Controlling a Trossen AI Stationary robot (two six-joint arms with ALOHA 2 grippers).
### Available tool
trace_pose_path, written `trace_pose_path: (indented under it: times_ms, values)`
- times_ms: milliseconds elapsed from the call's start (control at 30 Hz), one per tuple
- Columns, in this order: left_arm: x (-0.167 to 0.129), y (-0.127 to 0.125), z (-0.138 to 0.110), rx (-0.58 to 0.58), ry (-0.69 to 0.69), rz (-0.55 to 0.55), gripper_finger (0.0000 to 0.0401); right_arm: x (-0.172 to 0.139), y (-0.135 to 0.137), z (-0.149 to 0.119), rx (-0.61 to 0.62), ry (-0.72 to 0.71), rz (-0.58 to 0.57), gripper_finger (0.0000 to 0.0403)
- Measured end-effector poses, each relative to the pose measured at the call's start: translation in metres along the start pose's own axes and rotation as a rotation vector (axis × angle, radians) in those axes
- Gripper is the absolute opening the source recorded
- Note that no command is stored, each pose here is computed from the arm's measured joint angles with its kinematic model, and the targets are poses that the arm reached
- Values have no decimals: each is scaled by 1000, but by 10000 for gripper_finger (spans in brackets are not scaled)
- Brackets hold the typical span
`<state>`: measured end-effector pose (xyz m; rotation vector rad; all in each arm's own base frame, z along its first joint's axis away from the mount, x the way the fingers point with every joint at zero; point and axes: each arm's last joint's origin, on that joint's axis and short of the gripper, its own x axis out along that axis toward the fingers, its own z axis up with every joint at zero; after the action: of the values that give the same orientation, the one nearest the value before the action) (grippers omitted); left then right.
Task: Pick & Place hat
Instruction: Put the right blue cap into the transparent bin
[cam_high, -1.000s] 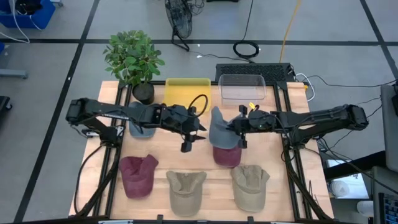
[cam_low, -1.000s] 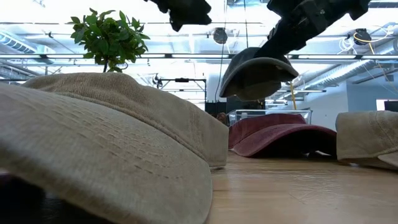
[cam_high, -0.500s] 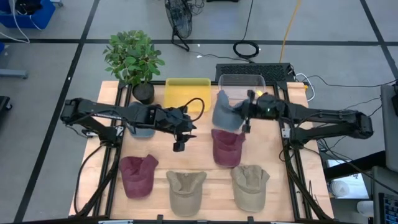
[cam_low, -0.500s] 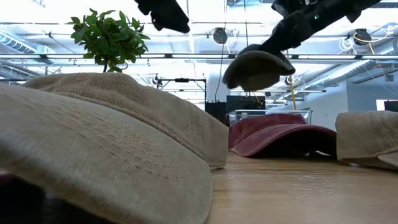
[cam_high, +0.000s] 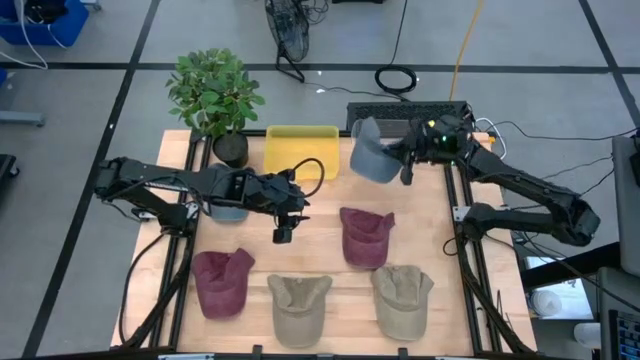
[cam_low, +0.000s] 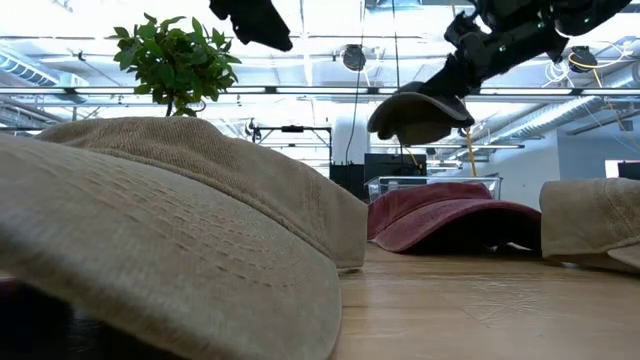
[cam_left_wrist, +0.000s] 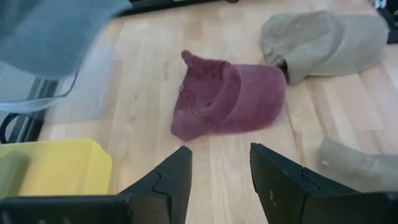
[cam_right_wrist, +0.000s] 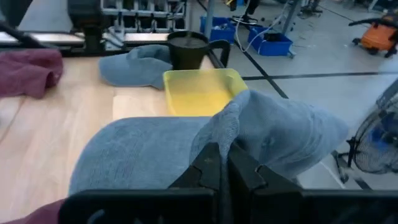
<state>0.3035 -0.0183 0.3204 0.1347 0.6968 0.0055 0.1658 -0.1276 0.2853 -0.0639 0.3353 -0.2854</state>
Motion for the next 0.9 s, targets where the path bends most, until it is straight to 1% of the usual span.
trace_pose_path:
  times_ms: [100, 267, 400, 533, 700, 833, 900]
  values:
    - [-1, 0, 1, 3, -7, 3, 166, -2, -14, -5, 30, 10, -19, 0]
    - [0, 1, 1, 4, -10, 5, 166, 3, -30, -17, 82, 41, 4, 0]
    - [0, 1, 1, 3, -11, 5, 166, 9, -41, -27, 85, 74, 1, 0]
    - [-1, 1, 1, 2, -11, 5, 166, 12, -53, -33, 92, 50, 35, 0]
    - [0, 1, 1, -5, -12, 5, 166, 14, -72, -41, 156, 18, 34, 0]
    - [0, 1, 1, -14, -12, 4, 166, 18, -81, -52, 204, 38, 29, 0]
    - [-1, 0, 1, -22, -12, 2, 166, 20, -84, -56, 221, 46, 46, 0]
